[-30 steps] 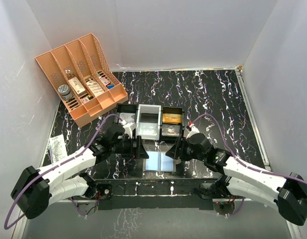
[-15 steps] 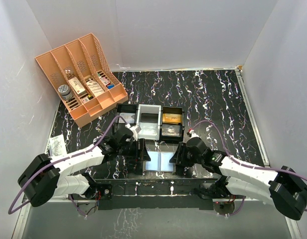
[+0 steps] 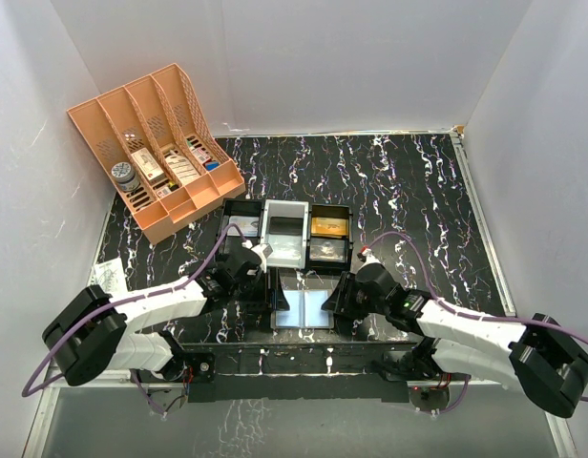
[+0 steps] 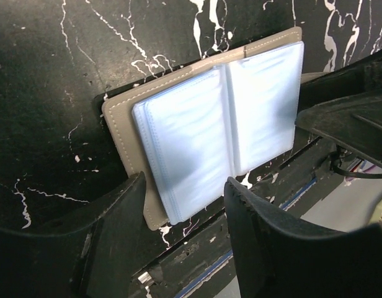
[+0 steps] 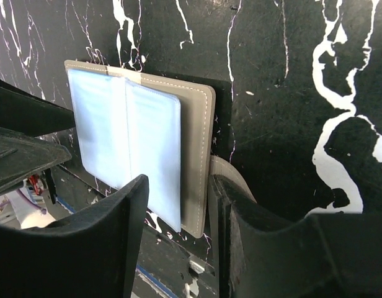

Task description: Take the credit cards out of the card holder

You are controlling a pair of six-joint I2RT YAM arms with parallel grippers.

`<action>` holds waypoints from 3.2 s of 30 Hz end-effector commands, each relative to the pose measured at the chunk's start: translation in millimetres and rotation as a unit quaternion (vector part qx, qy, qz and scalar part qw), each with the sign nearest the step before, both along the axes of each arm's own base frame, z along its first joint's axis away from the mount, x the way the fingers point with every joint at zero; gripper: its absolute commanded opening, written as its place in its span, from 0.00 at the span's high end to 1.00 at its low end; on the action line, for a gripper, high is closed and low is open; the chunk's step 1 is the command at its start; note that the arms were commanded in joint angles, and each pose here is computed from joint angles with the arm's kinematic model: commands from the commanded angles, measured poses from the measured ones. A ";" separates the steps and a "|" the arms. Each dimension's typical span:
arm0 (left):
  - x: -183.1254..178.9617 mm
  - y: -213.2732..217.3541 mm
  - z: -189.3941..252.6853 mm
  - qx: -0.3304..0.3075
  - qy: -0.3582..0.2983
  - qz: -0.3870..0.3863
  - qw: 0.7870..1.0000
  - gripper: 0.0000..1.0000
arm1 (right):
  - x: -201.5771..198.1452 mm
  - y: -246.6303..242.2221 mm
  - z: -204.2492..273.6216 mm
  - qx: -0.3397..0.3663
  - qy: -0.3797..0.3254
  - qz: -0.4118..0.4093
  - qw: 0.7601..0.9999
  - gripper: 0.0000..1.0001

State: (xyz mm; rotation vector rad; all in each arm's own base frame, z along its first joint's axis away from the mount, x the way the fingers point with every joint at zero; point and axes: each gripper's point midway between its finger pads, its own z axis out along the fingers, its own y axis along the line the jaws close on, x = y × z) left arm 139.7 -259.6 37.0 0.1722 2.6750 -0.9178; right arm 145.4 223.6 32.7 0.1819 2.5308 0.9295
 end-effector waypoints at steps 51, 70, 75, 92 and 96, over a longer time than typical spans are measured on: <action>1.7 -16.1 -1.3 0.004 0.016 0.015 1.000 0.80 | 1.5 4.1 -11.7 -0.040 0.015 0.032 0.999 0.75; 66.7 139.5 164.6 0.201 -0.291 0.192 0.915 0.01 | 112.3 -89.9 221.9 -0.186 -0.354 -0.183 0.898 0.02; 75.6 190.8 210.6 0.274 -0.311 0.232 0.880 0.01 | 111.4 -109.3 294.6 -0.156 -0.443 -0.220 0.855 0.02; 111.5 221.6 290.9 0.179 -0.343 0.327 0.862 0.01 | 131.1 -109.6 307.0 -0.216 -0.424 -0.210 0.854 0.02; 110.1 234.5 278.6 0.229 -0.289 0.351 0.861 0.01 | 158.7 -106.0 294.1 -0.236 -0.387 -0.171 0.875 0.02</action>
